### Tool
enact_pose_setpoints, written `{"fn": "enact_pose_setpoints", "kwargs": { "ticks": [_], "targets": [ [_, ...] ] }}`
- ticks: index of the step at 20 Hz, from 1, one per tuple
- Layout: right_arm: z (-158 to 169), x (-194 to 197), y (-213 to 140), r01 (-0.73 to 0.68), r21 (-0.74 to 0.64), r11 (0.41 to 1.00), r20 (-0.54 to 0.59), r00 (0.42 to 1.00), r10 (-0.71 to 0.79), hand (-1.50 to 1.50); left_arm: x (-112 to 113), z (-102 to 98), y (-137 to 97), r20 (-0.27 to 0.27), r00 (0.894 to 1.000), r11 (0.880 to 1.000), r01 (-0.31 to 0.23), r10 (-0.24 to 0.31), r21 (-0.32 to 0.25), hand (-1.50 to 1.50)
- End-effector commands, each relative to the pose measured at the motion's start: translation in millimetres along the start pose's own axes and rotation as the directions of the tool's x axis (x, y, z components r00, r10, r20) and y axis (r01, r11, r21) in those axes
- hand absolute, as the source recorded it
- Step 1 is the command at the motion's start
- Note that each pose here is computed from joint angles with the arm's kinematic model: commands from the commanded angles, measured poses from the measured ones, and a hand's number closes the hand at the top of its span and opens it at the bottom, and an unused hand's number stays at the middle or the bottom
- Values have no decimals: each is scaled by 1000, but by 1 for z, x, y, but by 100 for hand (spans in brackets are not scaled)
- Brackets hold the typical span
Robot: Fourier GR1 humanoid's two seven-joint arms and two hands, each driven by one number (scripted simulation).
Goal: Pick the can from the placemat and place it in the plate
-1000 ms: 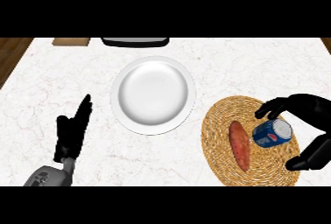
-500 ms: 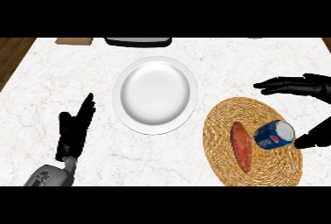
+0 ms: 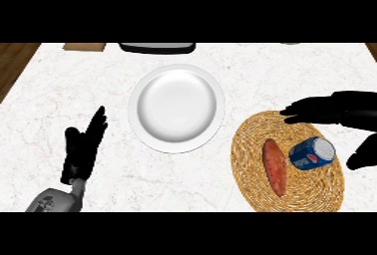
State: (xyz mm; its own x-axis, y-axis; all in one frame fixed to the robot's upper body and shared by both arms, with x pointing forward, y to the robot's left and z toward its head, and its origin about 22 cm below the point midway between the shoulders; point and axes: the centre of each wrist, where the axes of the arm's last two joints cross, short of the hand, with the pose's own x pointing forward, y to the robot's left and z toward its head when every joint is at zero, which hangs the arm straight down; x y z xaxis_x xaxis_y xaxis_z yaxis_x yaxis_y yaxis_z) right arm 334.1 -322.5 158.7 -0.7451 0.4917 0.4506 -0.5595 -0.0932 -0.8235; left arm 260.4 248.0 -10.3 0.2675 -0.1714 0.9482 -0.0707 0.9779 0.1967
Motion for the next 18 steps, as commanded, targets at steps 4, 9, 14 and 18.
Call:
{"fn": "enact_pose_setpoints", "kwargs": {
  "ticks": [4,9,14,18],
  "targets": [
    [-9,-17,5,19,203,979,74,997,-35,-150,7,-7,0,-1,1000,1000,-8,8,26,0],
    [-25,-21,-10,18,218,976,61,998,-32,-150,-11,8,5,-5,1000,1000,-12,12,10,0],
    [-41,-24,18,0,270,963,83,996,-23,-150,-8,5,8,-13,1000,1000,2,-1,21,0],
    [-34,-38,13,-1,265,964,78,997,-21,-150,-11,17,3,-14,1000,1000,-8,8,13,0]
  ]
}}
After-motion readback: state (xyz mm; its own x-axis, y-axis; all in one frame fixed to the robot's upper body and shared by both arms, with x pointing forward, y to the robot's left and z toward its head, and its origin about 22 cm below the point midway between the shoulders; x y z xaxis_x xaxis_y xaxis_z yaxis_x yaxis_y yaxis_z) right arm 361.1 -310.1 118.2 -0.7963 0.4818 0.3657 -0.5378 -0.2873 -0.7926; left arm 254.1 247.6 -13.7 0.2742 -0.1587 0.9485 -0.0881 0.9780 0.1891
